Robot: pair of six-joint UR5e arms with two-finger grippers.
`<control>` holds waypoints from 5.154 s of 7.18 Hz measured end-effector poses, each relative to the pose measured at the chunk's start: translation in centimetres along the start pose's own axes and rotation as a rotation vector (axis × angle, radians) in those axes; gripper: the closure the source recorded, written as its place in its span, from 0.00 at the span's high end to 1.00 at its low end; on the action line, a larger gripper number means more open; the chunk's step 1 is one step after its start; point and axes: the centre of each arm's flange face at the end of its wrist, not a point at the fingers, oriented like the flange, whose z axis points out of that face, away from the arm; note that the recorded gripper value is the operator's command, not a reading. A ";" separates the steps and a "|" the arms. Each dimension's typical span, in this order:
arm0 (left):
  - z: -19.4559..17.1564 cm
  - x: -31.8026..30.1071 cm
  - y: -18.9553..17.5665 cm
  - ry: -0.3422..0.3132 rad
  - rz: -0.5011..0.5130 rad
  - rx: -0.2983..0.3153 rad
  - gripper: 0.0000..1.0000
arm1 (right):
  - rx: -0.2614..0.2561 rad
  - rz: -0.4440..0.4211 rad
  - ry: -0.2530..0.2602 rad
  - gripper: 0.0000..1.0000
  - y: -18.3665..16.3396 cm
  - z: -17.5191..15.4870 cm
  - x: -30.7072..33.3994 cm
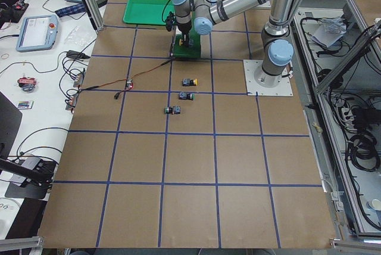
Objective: Sort buttons by color to trays
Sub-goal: 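Carry the yellow-capped button onto the belt with the left gripper and release, then lower the left gripper onto the next yellow-capped button and grasp it, then carry the yellow-capped button onto the belt with the left gripper and release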
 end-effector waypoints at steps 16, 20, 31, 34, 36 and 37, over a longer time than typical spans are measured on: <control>6.4 -19.6 1.2 -0.103 -0.160 -0.016 0.82 | -0.012 0.002 0.001 1.00 0.2 0.6 0.0; 7.4 -19.9 0.5 -0.100 -0.176 -0.029 0.00 | -0.011 0.003 0.002 1.00 0.2 0.6 0.2; -4.3 -1.9 -3.5 -0.127 -0.028 0.059 0.00 | 0.048 0.034 -0.002 1.00 0.4 -1.2 1.5; -1.3 -0.8 -3.1 -0.081 -0.005 0.020 0.00 | 0.053 0.047 -0.007 1.00 0.6 -1.7 2.8; -0.2 -0.8 -2.7 -0.076 -0.005 -0.002 0.82 | 0.037 0.034 -0.006 1.00 1.0 -0.9 2.8; 0.1 -0.8 -2.4 -0.074 -0.012 -0.008 1.00 | 0.034 0.036 -0.009 1.00 1.1 -0.8 2.9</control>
